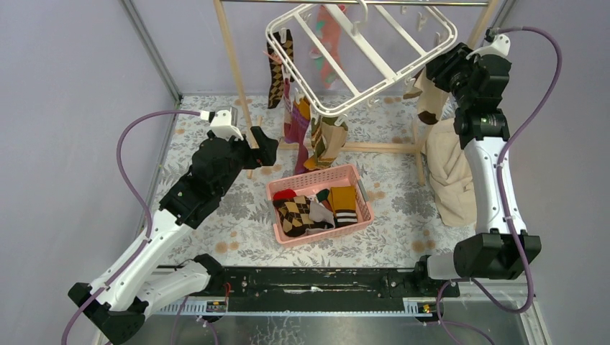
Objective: Remove the socks clipped to the hanger
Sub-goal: Adjust the hanger on the clothesline.
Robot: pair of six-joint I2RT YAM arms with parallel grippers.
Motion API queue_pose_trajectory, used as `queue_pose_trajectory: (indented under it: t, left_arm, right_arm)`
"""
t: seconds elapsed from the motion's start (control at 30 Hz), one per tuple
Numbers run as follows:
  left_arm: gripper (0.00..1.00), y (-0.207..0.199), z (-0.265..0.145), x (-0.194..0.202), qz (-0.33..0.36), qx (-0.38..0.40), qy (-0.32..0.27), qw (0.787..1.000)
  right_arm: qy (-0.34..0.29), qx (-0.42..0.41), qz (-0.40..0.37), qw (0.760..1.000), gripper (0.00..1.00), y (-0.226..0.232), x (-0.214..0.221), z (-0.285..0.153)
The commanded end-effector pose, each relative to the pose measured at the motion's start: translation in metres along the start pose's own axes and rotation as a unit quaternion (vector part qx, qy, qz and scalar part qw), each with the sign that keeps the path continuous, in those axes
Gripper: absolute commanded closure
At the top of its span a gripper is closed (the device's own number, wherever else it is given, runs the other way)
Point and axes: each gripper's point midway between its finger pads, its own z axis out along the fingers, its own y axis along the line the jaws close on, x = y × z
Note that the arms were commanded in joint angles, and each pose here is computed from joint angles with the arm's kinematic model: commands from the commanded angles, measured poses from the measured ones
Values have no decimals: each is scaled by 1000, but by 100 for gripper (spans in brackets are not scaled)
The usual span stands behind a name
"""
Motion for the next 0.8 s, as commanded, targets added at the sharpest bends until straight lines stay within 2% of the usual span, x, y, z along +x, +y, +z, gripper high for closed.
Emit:
queue_pose_trajectory:
  t: [0.0,0.17,0.43,0.57,0.77]
  left_arm:
    - [1,-1,-5,-22,4,-5,-27,1000]
    - [1,-2,-4,-23,6,-4,-25,1000]
    - [1,-3,-3,-23,6,-4,-22,1000]
    - [1,-3,-1,-20,6,-6,-18,1000]
    - [1,-3,6,-16,9,-8,-11,1000]
  right_arm:
    - [-50,-49,15,997,55,22,-45,5]
    - [-57,-68,31,996,53,21,-54,24]
    - [-53,-88,48,994,45,21,-53,49]
    - [-52,-90,38,994,37,24,-55,47]
    - [-62,-79,3,995,14,30,-63,0]
